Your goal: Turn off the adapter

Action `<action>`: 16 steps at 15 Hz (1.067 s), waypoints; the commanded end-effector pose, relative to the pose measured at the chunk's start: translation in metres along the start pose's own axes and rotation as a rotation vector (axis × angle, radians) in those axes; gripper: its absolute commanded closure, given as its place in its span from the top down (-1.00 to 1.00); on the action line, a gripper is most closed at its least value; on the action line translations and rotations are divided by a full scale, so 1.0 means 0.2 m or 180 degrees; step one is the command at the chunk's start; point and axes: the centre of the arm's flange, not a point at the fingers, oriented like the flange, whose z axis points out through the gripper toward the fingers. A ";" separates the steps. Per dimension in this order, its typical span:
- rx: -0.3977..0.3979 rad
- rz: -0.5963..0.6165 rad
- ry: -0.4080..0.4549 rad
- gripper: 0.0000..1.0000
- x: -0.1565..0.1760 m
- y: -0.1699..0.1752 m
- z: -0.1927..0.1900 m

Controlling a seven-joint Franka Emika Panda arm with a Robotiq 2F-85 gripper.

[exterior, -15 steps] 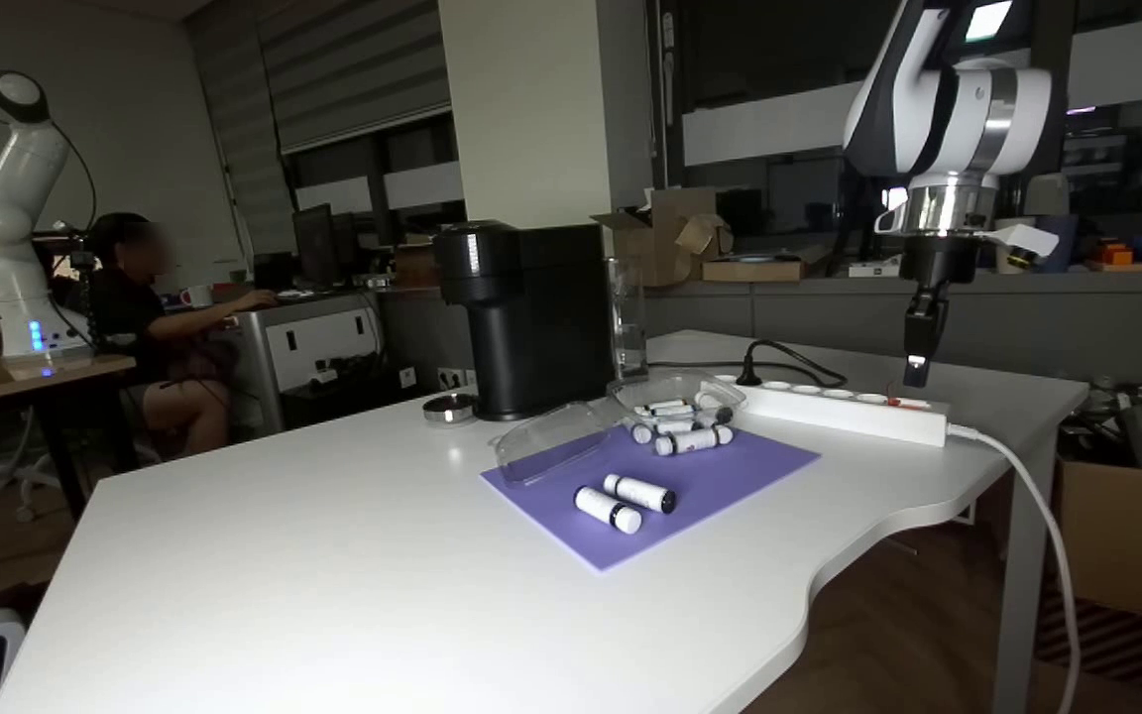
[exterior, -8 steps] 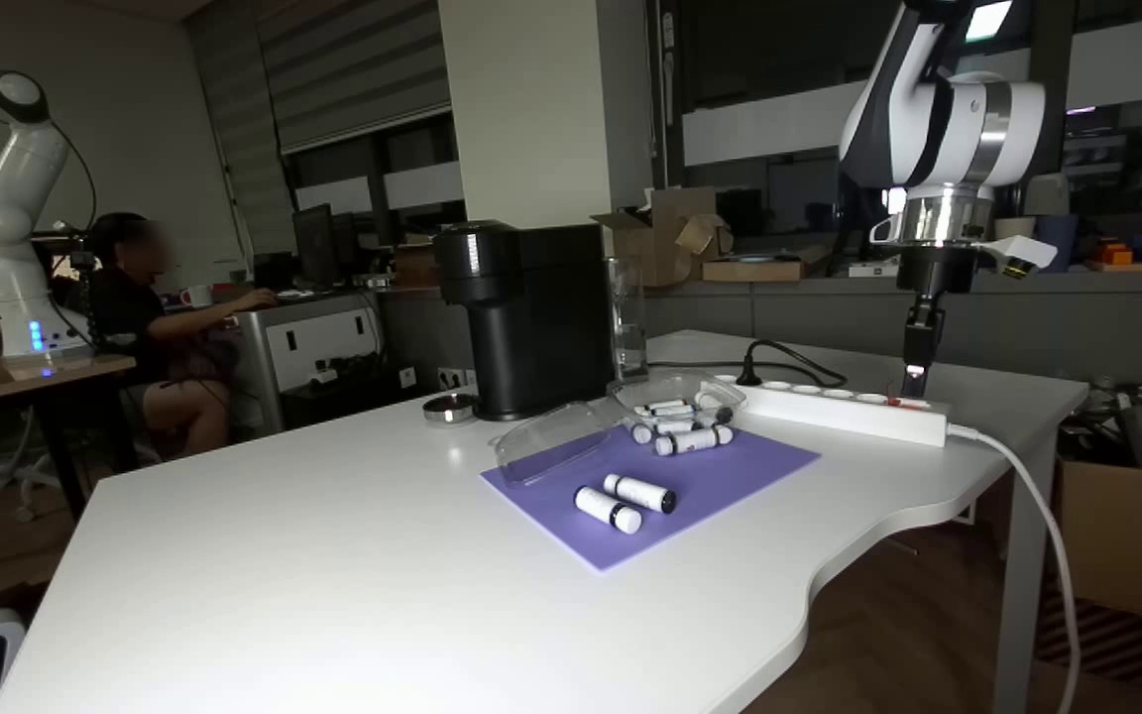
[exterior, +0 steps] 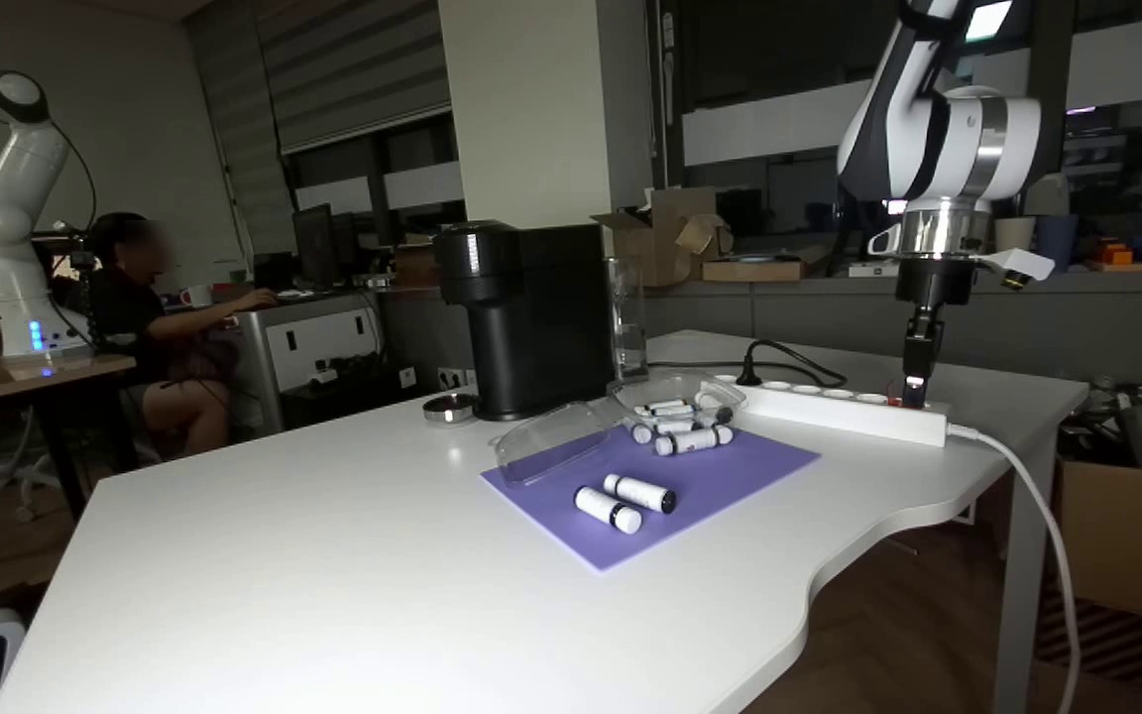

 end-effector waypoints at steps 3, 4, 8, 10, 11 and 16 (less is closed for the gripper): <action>-0.0044 -0.0045 -0.0086 -1.00 0.03 0.03 0.07; -0.0042 -0.0059 -0.0107 -1.00 0.03 0.02 0.09; -0.0173 -0.0195 -0.0332 -1.00 0.04 -0.06 0.18; -0.0428 -0.0258 -0.0457 -1.00 0.06 -0.11 0.20; -0.0515 -0.0298 -0.0496 -1.00 0.07 -0.13 0.20; -0.0713 -0.0267 -0.0480 -1.00 0.12 -0.20 0.16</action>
